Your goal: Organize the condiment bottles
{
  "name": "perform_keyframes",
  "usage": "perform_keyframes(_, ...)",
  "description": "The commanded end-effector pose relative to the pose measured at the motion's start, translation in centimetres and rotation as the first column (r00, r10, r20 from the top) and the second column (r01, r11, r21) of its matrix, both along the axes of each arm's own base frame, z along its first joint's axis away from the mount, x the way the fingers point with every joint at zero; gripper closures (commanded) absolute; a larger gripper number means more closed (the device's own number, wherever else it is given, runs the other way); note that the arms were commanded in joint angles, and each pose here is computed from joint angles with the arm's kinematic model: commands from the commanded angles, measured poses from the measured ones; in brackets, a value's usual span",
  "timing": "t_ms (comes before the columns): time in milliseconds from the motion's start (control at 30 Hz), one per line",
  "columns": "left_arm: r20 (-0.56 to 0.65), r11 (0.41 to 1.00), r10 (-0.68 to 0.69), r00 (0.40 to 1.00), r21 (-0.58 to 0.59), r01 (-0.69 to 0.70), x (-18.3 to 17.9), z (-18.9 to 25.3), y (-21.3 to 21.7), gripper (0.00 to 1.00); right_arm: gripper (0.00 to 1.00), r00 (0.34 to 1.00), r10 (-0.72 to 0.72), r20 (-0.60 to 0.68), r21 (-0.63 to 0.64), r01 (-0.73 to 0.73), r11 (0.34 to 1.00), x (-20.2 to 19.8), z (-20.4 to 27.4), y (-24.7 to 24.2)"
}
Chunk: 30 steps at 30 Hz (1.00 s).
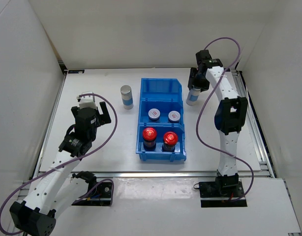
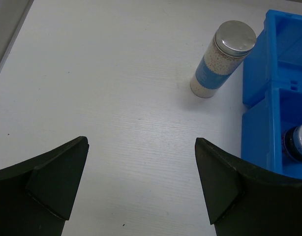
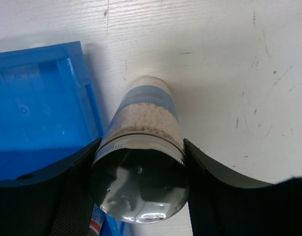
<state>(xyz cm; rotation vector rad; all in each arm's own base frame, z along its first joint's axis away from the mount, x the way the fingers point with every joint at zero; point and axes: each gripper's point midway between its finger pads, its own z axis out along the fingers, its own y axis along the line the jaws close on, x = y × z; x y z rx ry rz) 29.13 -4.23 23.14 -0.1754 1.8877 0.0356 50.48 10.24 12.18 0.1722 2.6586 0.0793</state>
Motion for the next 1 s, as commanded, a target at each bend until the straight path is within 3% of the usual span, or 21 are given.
perform_keyframes(0,0.045,1.000,-0.009,0.999,-0.016,0.010,0.0,1.5,-0.2,0.00,0.86,0.984,-0.023,0.177,-0.007,0.025,1.000,0.3,7.2,-0.4)
perform_keyframes(200,0.045,1.000,-0.009,0.999,-0.016,0.010,0.0,1.5,-0.2,0.00,0.92,0.911,0.062,0.408,-0.085,-0.029,0.996,-0.9,14.6,3.3)
perform_keyframes(367,0.037,1.000,-0.009,0.999,-0.012,0.010,0.1,1.3,-0.2,0.00,0.93,0.869,0.160,0.469,-0.071,-0.144,0.987,-1.0,17.1,7.8)
perform_keyframes(500,0.037,1.000,-0.009,0.999,-0.012,0.010,0.1,1.3,-0.2,0.00,0.94,0.875,0.240,0.421,-0.070,-0.232,0.970,-1.0,14.9,11.5)
perform_keyframes(833,0.028,1.000,-0.019,0.999,-0.009,0.019,0.2,1.1,-0.5,0.00,0.92,0.926,0.266,0.268,-0.050,-0.263,0.964,-0.8,8.2,13.2)
perform_keyframes(900,0.028,1.000,-0.019,0.999,-0.009,0.019,0.2,1.1,-0.5,0.00,0.88,0.931,0.269,0.247,-0.055,-0.264,0.963,-0.6,7.0,13.3)
perform_keyframes(967,0.027,1.000,-0.021,0.999,0.000,0.022,0.2,1.1,-0.5,0.00,0.76,0.932,0.275,0.235,-0.049,-0.271,0.961,-0.6,6.4,13.5)
